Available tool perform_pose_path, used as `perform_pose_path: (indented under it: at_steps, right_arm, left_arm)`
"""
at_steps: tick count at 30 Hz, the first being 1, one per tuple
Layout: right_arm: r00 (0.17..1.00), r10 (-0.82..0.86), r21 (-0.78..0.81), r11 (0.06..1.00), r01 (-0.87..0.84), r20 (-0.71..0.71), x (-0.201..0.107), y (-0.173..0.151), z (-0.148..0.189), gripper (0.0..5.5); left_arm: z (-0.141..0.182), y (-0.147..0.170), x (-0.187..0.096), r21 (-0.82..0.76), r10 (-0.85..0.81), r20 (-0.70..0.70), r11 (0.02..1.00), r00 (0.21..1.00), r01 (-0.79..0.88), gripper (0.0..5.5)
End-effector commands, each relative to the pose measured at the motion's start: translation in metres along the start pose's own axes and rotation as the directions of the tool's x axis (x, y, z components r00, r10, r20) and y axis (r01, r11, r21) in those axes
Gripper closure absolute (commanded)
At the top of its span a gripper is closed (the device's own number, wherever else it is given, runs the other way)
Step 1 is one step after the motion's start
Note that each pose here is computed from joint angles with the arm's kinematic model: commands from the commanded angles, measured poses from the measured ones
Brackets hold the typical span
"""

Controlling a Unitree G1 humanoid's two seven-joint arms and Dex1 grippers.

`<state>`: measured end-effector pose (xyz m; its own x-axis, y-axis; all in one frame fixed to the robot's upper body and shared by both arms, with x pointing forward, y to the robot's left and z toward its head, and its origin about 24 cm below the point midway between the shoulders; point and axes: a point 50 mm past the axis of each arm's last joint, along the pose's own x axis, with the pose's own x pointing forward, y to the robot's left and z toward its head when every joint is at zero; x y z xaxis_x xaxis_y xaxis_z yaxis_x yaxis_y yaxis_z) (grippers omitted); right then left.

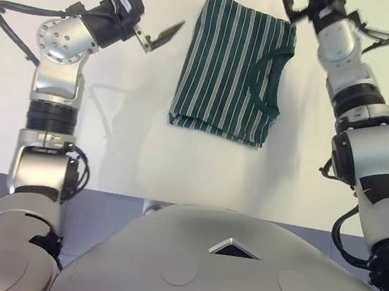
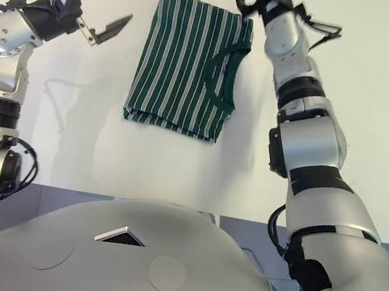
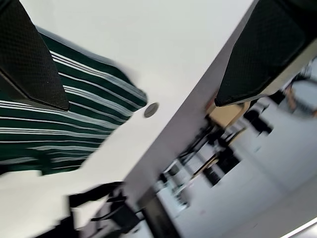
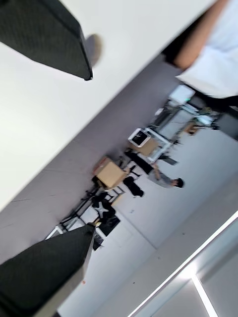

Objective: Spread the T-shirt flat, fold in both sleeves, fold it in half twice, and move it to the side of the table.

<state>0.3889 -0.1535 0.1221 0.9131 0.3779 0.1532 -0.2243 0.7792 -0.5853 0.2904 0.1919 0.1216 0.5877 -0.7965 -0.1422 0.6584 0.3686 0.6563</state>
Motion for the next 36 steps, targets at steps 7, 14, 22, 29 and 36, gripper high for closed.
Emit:
perform_pose_path:
  at_steps: [7, 14, 22, 29, 36]
  right_arm:
    - [0.228, 0.941, 0.218, 0.175, -0.96, 0.249, -0.181, 0.04, 0.063, 0.1]
    - [0.121, 0.977, 0.33, 0.057, -0.942, 0.176, -0.232, 0.055, 0.058, 0.1]
    - [0.246, 0.969, 0.272, 0.244, -0.931, -0.028, -0.221, 0.055, 0.03, 0.1]
    - [0.261, 0.924, 0.138, 0.307, -0.942, -0.279, -0.224, 0.057, -0.015, 0.1]
    - [0.271, 0.93, 0.138, 0.311, -0.94, -0.248, -0.226, 0.071, -0.015, 0.47]
  left_arm:
    - [0.029, -0.055, -0.08, 0.255, -0.676, -0.231, 0.652, 0.699, 0.714, 0.15]
    - [0.013, -0.113, -0.068, 0.214, -0.637, -0.126, 0.731, 0.761, 0.648, 0.15]
    - [-0.005, -0.137, -0.047, 0.309, -0.559, -0.136, 0.76, 0.818, 0.571, 0.15]
    - [-0.023, -0.129, -0.06, 0.339, -0.57, -0.222, 0.715, 0.791, 0.611, 0.15]
    - [-0.042, -0.129, -0.067, 0.316, -0.585, -0.284, 0.691, 0.759, 0.651, 0.1]
